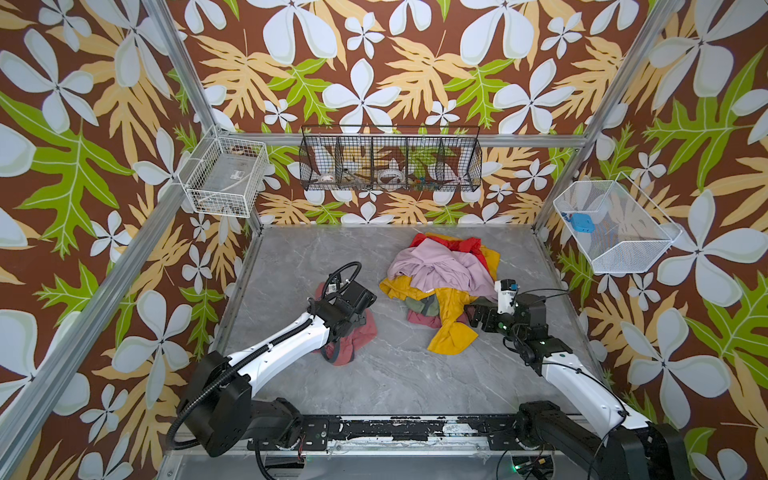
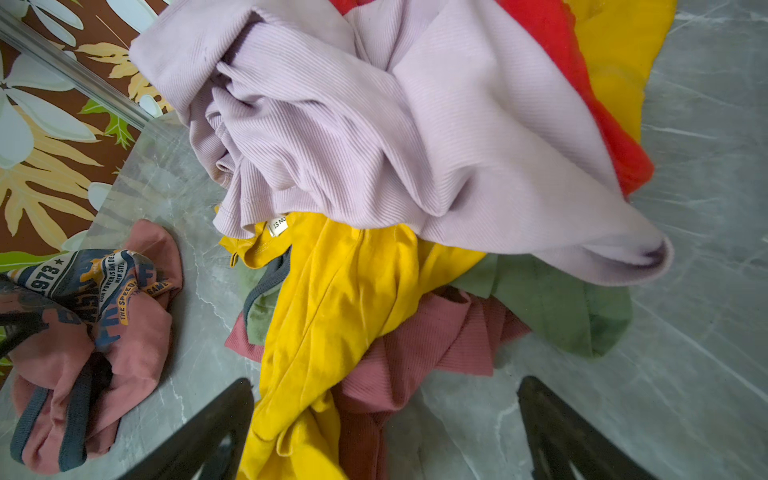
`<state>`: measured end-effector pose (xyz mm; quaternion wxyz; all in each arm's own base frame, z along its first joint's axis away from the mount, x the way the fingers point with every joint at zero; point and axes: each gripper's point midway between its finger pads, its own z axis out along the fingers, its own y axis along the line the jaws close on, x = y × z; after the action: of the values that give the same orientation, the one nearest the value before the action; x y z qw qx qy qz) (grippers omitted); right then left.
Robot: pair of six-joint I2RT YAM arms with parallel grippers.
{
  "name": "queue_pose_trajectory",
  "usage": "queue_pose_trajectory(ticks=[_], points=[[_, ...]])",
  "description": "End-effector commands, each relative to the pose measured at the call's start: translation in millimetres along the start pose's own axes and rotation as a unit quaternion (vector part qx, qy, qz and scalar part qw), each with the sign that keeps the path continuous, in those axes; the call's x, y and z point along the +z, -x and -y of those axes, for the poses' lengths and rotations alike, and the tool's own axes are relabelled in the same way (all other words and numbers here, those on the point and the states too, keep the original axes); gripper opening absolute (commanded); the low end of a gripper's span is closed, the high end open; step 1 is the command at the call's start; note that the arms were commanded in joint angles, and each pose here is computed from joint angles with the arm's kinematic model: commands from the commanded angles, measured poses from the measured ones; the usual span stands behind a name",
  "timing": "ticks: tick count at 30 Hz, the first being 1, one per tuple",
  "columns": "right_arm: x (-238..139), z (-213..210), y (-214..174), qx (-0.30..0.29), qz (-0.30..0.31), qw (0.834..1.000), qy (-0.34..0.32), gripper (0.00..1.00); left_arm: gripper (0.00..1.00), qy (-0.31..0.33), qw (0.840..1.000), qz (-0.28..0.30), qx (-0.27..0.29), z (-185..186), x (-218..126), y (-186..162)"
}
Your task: Pick out a specific cloth from the pile
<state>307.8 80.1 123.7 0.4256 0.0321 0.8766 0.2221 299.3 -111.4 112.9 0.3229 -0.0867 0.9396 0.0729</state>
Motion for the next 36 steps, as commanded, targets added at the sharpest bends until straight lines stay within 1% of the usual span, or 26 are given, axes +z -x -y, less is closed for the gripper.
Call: queue_pose_trajectory(ticks=[1,5,8,11,16,21,28,32,36], points=[[-3,2,4,-0.005,0.004,1.0,-0.012,0.99,1.0,-0.027,0.999,-0.008,0.042,17,12,-1],[-7,3,5,-0.003,0.01,1.0,-0.016,0.99,1.0,-0.028,0.996,-0.044,0.067,25,36,-17],[-10,3,6,0.0,0.014,1.0,-0.019,0.99,1.0,-0.051,0.993,-0.07,0.078,38,48,-32],[-12,3,9,-0.002,0.015,1.0,-0.023,0.99,1.0,-0.068,0.99,-0.095,0.078,47,57,-47],[-18,3,14,-0.007,0.025,0.999,-0.029,0.99,1.0,-0.066,0.985,-0.139,0.073,45,69,-76],[-16,3,14,-0.008,0.025,0.999,-0.028,0.99,0.94,-0.064,0.985,-0.15,0.061,41,74,-90],[-16,2,19,-0.016,0.027,0.999,-0.029,0.99,0.76,-0.064,0.981,-0.17,0.07,41,81,-103],[-14,3,18,-0.014,0.024,0.999,-0.032,0.99,0.61,-0.075,0.982,-0.165,0.057,42,78,-103],[-13,4,18,-0.011,0.025,0.999,-0.031,0.99,0.42,-0.081,0.983,-0.155,0.048,43,75,-98]])
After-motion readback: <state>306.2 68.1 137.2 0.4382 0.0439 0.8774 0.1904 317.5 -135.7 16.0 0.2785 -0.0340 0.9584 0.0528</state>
